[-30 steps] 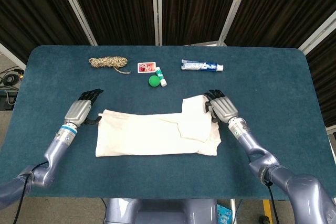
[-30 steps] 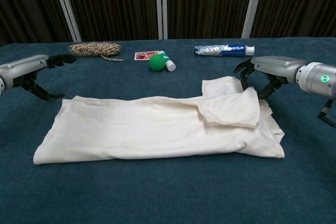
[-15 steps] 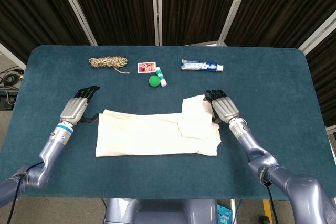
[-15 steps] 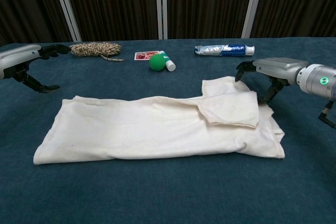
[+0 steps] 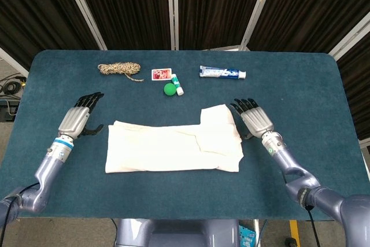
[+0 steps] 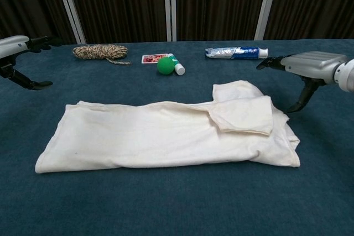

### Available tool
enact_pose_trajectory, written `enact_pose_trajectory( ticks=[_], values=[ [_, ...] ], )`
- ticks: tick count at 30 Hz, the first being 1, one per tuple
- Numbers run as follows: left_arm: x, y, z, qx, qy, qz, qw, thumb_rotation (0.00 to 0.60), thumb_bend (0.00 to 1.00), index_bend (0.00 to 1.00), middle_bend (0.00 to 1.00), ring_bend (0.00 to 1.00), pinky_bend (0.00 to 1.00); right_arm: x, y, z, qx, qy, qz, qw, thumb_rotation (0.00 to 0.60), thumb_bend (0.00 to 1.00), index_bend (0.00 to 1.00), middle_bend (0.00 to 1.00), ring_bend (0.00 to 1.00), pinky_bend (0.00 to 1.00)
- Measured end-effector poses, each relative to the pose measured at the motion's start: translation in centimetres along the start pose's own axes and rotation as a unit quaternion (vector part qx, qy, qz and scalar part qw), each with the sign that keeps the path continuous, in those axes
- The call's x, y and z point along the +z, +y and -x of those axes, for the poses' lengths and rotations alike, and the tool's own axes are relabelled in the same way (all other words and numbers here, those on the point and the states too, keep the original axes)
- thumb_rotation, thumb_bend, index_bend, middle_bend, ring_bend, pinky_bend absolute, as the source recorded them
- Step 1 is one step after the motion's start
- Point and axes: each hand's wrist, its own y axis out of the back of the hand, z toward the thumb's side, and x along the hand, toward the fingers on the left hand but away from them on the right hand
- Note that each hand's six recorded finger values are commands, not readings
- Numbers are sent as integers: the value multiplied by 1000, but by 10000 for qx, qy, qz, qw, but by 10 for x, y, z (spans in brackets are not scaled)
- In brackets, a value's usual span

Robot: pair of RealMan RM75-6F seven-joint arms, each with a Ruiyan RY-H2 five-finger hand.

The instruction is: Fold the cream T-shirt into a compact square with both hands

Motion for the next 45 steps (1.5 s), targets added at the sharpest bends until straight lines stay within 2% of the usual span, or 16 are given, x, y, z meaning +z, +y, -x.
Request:
enact_pose_trajectory(
  ticks=[3, 5, 7, 9, 15, 20, 23, 25, 28, 33, 39, 45],
  values=[
    [-1, 6, 6, 90, 15, 14, 10000, 600, 366, 0, 0, 0, 0, -10, 7, -14, 5, 15, -312, 9995, 600, 0, 0, 0, 0, 0],
    [-2, 12, 11, 156, 38, -6, 9999, 600, 300, 0, 0, 0, 0, -17, 14, -24, -6, 25, -548, 9985, 600, 0, 0, 0, 0, 0],
    [-5, 18, 18, 233, 81, -90, 9997, 600, 102, 0, 0, 0, 0, -22, 20, -30, -16, 14, -674, 9977, 600, 0, 0, 0, 0, 0],
    [-7, 24, 25, 320, 136, -196, 9992, 600, 6, 0, 0, 0, 0, -27, 27, -34, -31, -52, -710, 9975, 600, 0, 0, 0, 0, 0],
    [-14, 43, 59, 621, 439, -595, 9953, 600, 0, 0, 0, 0, 0, -39, 45, -22, 32, -432, -272, 9987, 600, 0, 0, 0, 0, 0],
    [-23, 59, 94, 791, 889, -919, 9886, 600, 0, 0, 0, 0, 0, -43, 60, 2, 133, -688, 143, 9974, 600, 0, 12, 0, 0, 0],
    [-31, 68, 113, 887, 1200, -1001, 9837, 600, 0, 0, 0, 0, 0, -40, 67, 21, 171, -765, 301, 9965, 600, 15, 70, 0, 0, 0],
    [-37, 71, 123, 926, 1366, -1057, 9806, 600, 0, 0, 0, 0, 0, -36, 69, 32, 205, -769, 378, 9961, 600, 63, 138, 0, 0, 0],
    [-40, 74, 126, 940, 1448, -1091, 9789, 600, 0, 0, 0, 0, 0, -24, 69, 50, 266, -731, 516, 9956, 600, 139, 236, 0, 0, 0],
    [-48, 77, 125, 955, 1526, -1167, 9767, 600, 0, 0, 0, 0, 0, 1, 59, 79, 392, -669, 634, 9950, 600, 238, 342, 0, 0, 0],
    [-53, 74, 122, 895, 1580, -1142, 9767, 600, 0, 0, 0, 0, 0, 24, 43, 102, 543, -667, 719, 9937, 600, 292, 393, 0, 0, 0],
    [-56, 71, 120, 841, 1617, -1105, 9770, 600, 0, 0, 0, 0, 0, 39, 30, 110, 686, -587, 768, 9929, 600, 321, 428, 0, 0, 0]
  ],
)
